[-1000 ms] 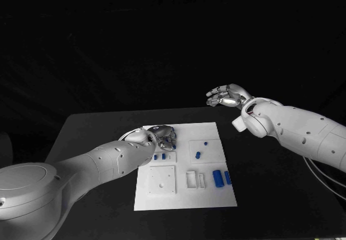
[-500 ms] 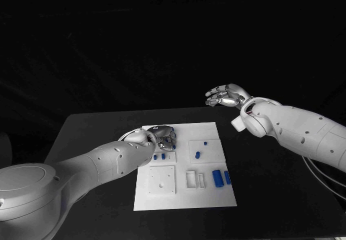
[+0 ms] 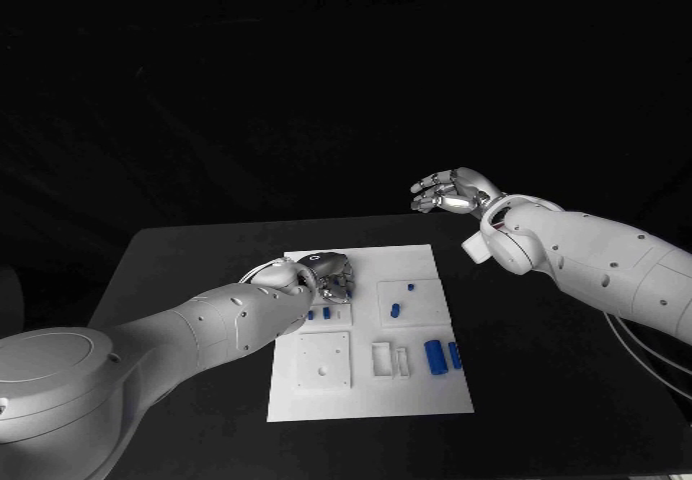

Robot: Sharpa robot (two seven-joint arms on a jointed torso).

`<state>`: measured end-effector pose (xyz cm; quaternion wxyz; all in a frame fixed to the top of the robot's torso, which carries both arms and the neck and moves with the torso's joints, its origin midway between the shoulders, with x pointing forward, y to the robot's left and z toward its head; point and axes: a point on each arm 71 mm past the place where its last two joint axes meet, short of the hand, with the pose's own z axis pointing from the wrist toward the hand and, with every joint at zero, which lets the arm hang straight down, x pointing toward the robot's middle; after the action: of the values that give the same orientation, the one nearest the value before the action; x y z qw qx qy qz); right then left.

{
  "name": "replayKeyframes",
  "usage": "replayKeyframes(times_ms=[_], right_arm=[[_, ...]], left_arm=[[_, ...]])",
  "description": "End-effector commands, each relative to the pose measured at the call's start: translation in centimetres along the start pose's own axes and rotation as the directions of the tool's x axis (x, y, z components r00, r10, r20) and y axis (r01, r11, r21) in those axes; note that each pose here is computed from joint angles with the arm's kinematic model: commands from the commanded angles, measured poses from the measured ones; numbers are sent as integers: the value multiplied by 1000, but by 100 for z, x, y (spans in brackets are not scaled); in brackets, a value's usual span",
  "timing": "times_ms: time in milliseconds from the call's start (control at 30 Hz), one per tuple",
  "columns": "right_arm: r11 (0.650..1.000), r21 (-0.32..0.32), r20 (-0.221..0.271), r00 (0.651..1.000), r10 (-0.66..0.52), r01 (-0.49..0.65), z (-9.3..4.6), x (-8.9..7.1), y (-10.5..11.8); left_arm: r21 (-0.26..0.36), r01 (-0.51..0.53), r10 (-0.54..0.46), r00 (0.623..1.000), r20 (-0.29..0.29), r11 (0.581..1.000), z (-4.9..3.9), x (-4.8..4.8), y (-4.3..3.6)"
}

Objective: Assemble the parts on the task board

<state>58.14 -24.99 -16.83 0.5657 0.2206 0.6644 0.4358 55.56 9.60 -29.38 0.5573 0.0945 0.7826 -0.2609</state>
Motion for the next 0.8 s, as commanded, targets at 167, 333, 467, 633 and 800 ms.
replayKeyframes(times_ms=[167,333,467,633,800], right_arm=[[1000,-12,-14,1000,3,-3,5,11,20],[1000,-13,-14,1000,3,-3,4,9,21],[1000,-13,-13,1000,2,-3,5,8,21],[1000,-13,-13,1000,2,-3,5,7,21],[1000,-13,-13,1000,3,-3,5,7,21]], left_arm=[[18,-15,16,997,-75,1000,1,158,-77],[14,-27,28,996,-83,1000,2,164,-77],[5,-33,34,996,-81,999,2,157,-54],[2,-44,44,997,-65,999,2,141,-36],[20,-45,46,999,-28,999,2,119,-58]])
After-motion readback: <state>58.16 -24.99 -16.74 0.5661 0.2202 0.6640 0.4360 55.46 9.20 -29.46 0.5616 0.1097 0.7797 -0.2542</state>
